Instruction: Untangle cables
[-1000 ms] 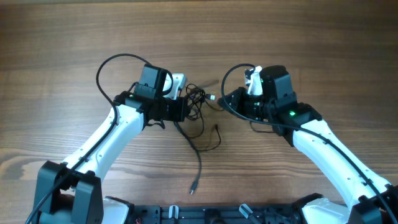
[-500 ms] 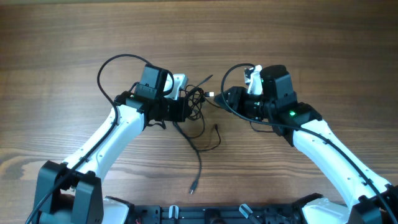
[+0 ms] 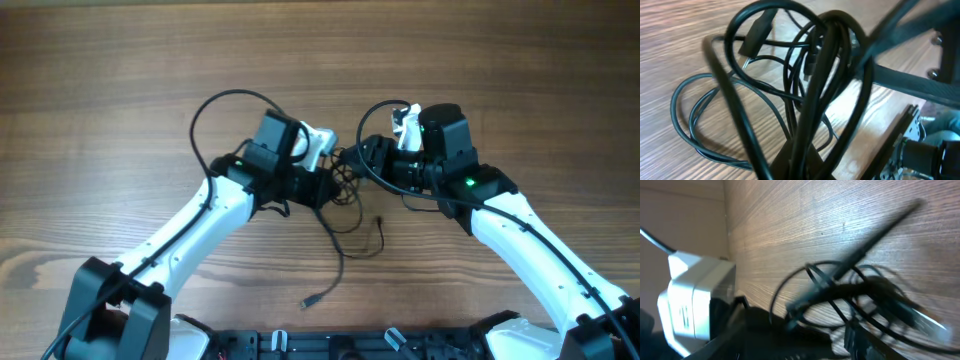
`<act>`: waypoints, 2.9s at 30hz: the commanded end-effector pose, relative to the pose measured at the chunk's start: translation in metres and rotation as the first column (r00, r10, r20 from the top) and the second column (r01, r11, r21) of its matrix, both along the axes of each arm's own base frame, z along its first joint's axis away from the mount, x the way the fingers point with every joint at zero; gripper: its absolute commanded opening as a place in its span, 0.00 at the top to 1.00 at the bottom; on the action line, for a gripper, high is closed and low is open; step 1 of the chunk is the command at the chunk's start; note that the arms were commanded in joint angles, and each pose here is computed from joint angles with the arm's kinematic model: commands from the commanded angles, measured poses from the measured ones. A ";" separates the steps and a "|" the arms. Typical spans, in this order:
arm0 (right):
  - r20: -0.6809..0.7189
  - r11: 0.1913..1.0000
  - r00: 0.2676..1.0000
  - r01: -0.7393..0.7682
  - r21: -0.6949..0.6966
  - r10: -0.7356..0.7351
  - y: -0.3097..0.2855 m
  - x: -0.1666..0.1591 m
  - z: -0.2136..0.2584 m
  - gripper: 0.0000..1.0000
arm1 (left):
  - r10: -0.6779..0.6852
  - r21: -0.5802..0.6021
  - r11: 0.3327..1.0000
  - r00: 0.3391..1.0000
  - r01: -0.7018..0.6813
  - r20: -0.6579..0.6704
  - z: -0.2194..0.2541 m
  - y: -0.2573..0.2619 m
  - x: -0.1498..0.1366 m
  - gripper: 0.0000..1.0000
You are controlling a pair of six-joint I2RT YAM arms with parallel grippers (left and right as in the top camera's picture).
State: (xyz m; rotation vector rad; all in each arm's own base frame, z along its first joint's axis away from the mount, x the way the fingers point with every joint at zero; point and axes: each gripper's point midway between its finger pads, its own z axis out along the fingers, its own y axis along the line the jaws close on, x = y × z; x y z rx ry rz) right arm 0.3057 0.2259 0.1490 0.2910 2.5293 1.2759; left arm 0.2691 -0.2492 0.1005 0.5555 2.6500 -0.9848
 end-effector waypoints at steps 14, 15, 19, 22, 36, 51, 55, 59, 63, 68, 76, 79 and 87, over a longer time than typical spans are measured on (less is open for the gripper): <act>-0.101 0.990 0.987 0.113 -0.080 -0.121 -0.018 -0.002 -0.016 0.96 | -0.061 -0.035 0.997 0.998 0.062 0.020 0.007 -0.017 -0.012 0.87; -0.106 0.990 0.987 0.113 -0.083 -0.122 -0.018 -0.003 -0.017 0.96 | -0.060 -0.033 0.998 0.998 0.061 0.020 0.007 -0.017 -0.011 0.86; -0.145 0.981 0.978 0.132 -0.142 -0.152 -0.027 -0.009 -0.029 0.95 | -0.032 0.023 0.999 0.999 0.031 0.023 -0.001 -0.009 -0.009 0.86; -0.182 0.972 0.968 0.136 -0.189 -0.171 -0.035 -0.017 -0.039 0.80 | -0.015 0.065 0.998 1.000 0.014 0.015 -0.007 -0.002 -0.009 0.75; -0.079 0.968 0.996 0.008 -0.251 -0.029 -0.035 -0.018 -0.044 0.48 | 0.118 0.125 0.987 0.985 -0.102 -0.125 -0.017 0.010 -0.021 0.54; -0.196 0.964 0.980 -0.026 -0.264 -0.027 -0.003 -0.014 -0.103 0.96 | 0.114 0.101 0.989 0.989 -0.104 -0.097 -0.013 0.006 -0.014 0.55; -0.115 0.980 0.993 -0.029 -0.195 0.006 0.009 0.001 -0.087 0.96 | 0.115 0.111 0.989 0.987 -0.102 -0.110 -0.015 0.008 -0.017 0.55; 0.018 0.995 0.995 -0.095 -0.018 0.096 0.025 0.020 -0.050 0.96 | 0.127 0.112 0.987 0.986 -0.115 -0.111 -0.015 0.011 -0.014 0.61; -0.025 0.999 1.000 -0.004 0.045 0.005 0.006 0.037 -0.043 0.96 | 0.108 0.068 0.993 0.989 -0.102 -0.105 -0.010 0.007 -0.011 0.63; -0.039 0.989 0.999 0.021 0.147 -0.015 -0.006 0.047 -0.026 0.96 | 0.090 0.016 0.996 0.994 -0.090 -0.058 -0.001 -0.002 -0.002 0.41; 0.023 0.909 0.990 -0.136 0.394 0.139 0.018 0.038 0.032 0.96 | -0.028 -0.015 0.999 0.995 0.030 0.093 0.008 -0.013 0.006 0.20; 0.020 0.900 0.991 -0.132 0.415 0.136 0.019 0.039 0.038 0.96 | -0.040 -0.015 0.999 0.993 0.042 0.111 0.009 -0.014 0.007 0.19; 0.006 0.876 0.979 -0.186 0.444 0.205 0.023 0.026 0.042 0.96 | 0.011 -0.003 1.000 0.974 -0.010 0.227 0.017 -0.013 0.033 0.14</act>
